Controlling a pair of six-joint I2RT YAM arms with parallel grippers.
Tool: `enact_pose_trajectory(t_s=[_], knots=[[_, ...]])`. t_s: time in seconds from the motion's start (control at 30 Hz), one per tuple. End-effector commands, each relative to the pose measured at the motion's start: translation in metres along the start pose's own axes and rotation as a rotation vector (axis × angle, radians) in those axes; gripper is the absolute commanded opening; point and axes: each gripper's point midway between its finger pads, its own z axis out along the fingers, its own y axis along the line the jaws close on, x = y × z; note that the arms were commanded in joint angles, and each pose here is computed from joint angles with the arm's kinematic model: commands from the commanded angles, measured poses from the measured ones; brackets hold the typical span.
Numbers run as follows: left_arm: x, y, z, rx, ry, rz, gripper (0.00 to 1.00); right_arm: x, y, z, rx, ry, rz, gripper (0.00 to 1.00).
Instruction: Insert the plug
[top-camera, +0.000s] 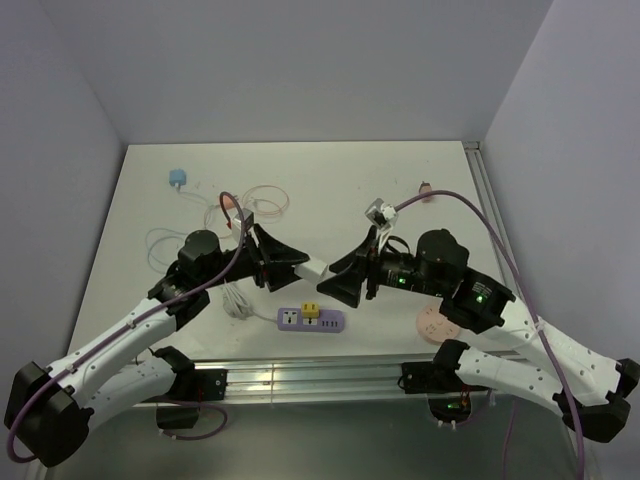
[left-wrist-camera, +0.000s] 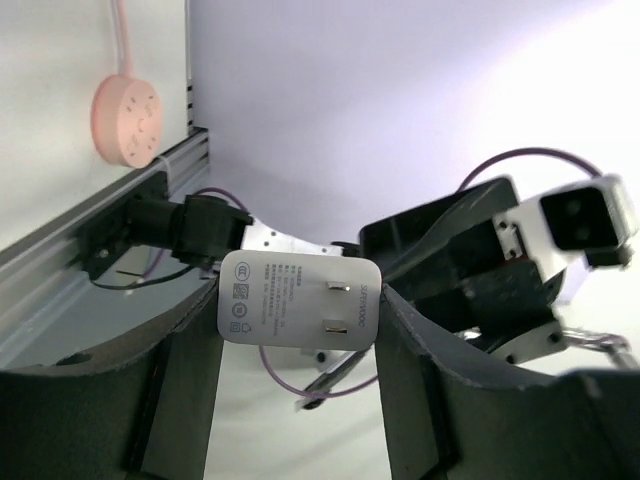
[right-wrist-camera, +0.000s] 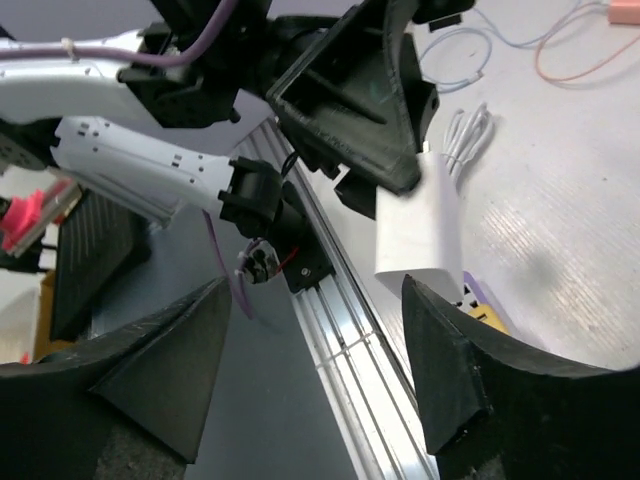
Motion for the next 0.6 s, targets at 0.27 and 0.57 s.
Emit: enact_pose_trajectory(t_s=[0.27, 0.57], knots=[[0.004, -0.04, -0.007, 0.136, 0.02, -0.022, 0.0, -0.002, -0.019, 0.026, 0.15, -0.063, -0.145, 0.73], [0.007, -0.041, -0.01, 0.147, 0.031, -0.029, 0.0, 0.003, -0.041, 0.03, 0.292, -0.027, -0.192, 0.62]])
